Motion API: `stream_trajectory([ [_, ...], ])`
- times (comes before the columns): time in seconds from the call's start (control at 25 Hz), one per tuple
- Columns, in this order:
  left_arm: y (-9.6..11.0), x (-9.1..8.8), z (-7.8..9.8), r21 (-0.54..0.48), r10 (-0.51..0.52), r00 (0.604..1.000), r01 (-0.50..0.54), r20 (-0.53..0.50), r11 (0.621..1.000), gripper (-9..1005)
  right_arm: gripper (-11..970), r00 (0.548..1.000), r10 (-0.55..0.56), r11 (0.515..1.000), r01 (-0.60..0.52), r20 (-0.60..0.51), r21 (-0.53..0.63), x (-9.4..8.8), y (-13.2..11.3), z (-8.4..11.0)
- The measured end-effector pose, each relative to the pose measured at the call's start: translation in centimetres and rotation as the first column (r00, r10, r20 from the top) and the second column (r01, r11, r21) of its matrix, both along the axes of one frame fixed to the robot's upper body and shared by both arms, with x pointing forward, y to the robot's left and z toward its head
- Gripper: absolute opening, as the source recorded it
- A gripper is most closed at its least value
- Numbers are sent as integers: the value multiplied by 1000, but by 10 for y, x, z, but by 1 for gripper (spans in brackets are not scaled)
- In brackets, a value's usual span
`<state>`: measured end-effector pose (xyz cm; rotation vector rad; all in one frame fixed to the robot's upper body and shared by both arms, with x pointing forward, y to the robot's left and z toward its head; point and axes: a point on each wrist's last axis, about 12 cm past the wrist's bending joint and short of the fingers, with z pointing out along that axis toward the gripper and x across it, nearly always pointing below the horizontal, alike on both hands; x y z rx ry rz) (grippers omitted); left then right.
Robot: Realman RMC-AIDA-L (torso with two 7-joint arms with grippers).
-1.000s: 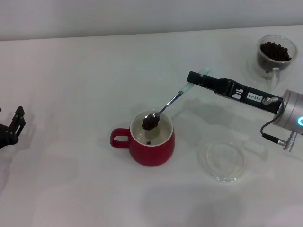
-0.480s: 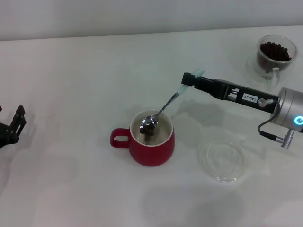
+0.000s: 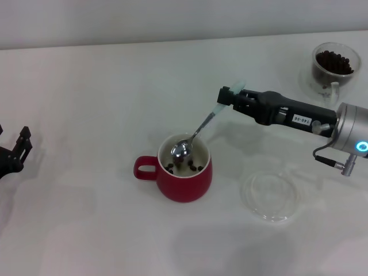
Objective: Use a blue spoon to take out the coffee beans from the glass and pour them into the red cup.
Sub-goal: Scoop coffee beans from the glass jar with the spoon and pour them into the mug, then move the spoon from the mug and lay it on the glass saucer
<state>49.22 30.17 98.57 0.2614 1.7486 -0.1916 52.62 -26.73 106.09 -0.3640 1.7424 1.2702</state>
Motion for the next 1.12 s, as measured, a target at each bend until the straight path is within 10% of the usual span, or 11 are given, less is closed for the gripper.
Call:
stream_trajectory([
  [0.36, 1, 4, 0, 8, 5, 1000, -5, -9, 1000, 590, 184, 994, 50, 999, -48, 98, -24, -3, 3, 4],
  [1.12, 1, 7, 2, 13, 8, 1000, -8, -7, 1000, 591, 185, 997, -53, 994, 57, -54, 90, -19, -47, 14],
])
